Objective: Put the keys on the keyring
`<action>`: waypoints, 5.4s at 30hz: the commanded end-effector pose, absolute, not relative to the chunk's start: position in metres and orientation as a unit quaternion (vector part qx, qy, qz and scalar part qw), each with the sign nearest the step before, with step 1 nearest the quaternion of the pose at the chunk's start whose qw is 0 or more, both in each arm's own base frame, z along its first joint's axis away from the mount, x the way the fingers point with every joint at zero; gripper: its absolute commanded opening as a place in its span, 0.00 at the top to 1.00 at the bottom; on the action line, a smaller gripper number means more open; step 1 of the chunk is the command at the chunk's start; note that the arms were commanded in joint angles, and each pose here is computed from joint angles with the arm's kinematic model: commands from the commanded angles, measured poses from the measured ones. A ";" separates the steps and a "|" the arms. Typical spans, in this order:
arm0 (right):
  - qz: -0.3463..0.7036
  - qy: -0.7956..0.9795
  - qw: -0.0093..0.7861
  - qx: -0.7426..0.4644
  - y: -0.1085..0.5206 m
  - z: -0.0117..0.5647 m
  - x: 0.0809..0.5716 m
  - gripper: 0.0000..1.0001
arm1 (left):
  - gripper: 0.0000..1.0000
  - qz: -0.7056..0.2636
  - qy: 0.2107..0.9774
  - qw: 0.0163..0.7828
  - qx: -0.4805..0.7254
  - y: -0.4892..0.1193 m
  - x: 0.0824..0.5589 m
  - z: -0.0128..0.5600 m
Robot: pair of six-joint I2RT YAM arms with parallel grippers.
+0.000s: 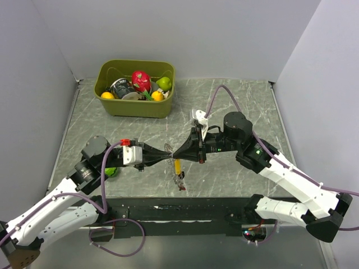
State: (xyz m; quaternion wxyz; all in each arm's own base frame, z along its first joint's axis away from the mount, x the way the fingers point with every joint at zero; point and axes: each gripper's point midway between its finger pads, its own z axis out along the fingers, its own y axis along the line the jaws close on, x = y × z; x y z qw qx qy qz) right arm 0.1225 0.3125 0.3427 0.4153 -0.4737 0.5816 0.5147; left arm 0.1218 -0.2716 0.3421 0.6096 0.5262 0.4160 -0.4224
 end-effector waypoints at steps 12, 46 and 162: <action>0.433 0.623 0.423 -0.495 0.304 0.334 0.146 1.00 | 0.42 -0.351 0.483 0.515 0.615 -0.271 0.138 0.338; 0.422 0.639 0.437 -0.472 0.298 0.327 0.152 0.93 | 0.99 -0.395 0.468 0.454 0.647 -0.300 0.143 0.315; 0.510 0.634 0.413 -0.409 0.290 0.320 0.140 0.91 | 0.99 -0.456 0.327 0.652 0.510 -0.279 0.112 0.390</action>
